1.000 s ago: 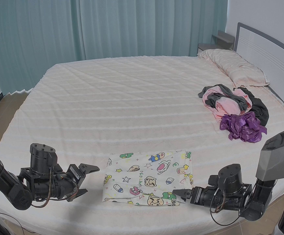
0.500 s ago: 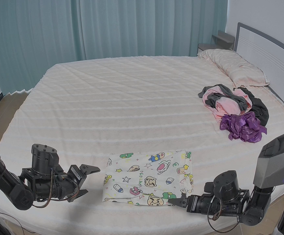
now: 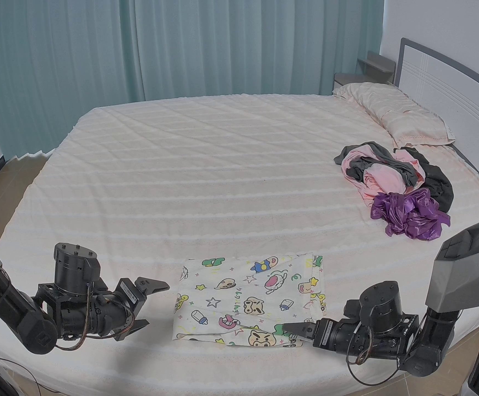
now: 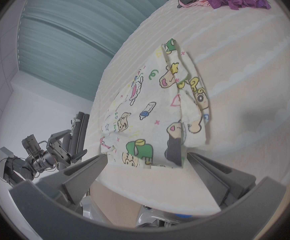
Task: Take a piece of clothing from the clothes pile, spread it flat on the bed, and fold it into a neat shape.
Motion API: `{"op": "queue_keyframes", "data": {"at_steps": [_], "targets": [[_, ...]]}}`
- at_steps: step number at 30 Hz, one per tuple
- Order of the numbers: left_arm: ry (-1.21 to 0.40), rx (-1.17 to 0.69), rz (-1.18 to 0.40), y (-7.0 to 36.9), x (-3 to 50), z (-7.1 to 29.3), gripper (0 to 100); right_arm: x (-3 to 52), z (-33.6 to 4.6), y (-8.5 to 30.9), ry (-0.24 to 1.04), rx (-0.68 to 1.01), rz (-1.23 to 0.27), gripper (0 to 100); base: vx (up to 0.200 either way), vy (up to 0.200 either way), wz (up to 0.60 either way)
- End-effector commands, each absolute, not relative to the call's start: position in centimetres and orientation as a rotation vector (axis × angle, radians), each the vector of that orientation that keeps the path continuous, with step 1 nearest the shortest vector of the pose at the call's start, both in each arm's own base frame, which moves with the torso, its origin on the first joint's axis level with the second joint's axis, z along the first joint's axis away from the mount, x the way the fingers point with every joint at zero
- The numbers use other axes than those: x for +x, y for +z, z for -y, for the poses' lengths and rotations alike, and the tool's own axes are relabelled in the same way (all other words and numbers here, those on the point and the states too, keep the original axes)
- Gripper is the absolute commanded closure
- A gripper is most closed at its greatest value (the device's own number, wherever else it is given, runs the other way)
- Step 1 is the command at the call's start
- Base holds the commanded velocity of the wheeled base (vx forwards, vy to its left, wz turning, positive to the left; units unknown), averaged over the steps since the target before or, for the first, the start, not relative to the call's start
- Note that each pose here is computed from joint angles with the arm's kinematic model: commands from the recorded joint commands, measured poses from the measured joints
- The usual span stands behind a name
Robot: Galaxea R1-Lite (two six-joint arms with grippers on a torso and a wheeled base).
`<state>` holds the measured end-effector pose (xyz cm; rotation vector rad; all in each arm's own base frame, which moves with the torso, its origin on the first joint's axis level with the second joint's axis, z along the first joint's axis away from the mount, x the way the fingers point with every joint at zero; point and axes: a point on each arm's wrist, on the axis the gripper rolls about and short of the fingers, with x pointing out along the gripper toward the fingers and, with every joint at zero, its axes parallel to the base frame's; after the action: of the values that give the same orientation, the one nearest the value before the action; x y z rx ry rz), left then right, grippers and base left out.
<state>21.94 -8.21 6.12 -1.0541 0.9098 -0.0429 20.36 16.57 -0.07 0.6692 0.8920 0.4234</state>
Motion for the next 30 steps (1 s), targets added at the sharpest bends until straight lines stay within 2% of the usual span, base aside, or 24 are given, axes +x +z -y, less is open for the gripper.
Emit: {"op": "queue_keyframes", "data": {"at_steps": [1, 6, 7, 17, 30], "targets": [[-0.043, -1.054, -0.909, 6.1, 22.0, 8.2, 0, 20.8, -16.5, -0.2, 0.415, 0.677, -0.885, 0, 0.000, 0.000, 0.00], [-0.036, -1.052, -0.906, 5.9, 22.1, 8.2, 0, 21.0, -16.7, -0.4, 0.411, 0.673, -0.891, 0, 0.000, 0.000, 0.00], [-0.032, -1.051, -0.900, 6.0, 22.1, 8.2, 0, 21.0, -16.8, -0.6, 0.409, 0.670, -0.897, 100, 0.000, 0.000, 0.00], [-0.030, -1.051, -0.901, 5.9, 22.1, 8.2, 0, 20.7, -16.4, -0.9, 0.372, 0.649, -0.936, 100, 0.000, 0.000, 0.00], [-0.029, -1.049, -0.900, 5.9, 22.1, 8.2, 0, 21.1, -14.3, 0.9, 0.310, 0.685, -0.851, 100, 0.000, 0.000, 0.00]]}}
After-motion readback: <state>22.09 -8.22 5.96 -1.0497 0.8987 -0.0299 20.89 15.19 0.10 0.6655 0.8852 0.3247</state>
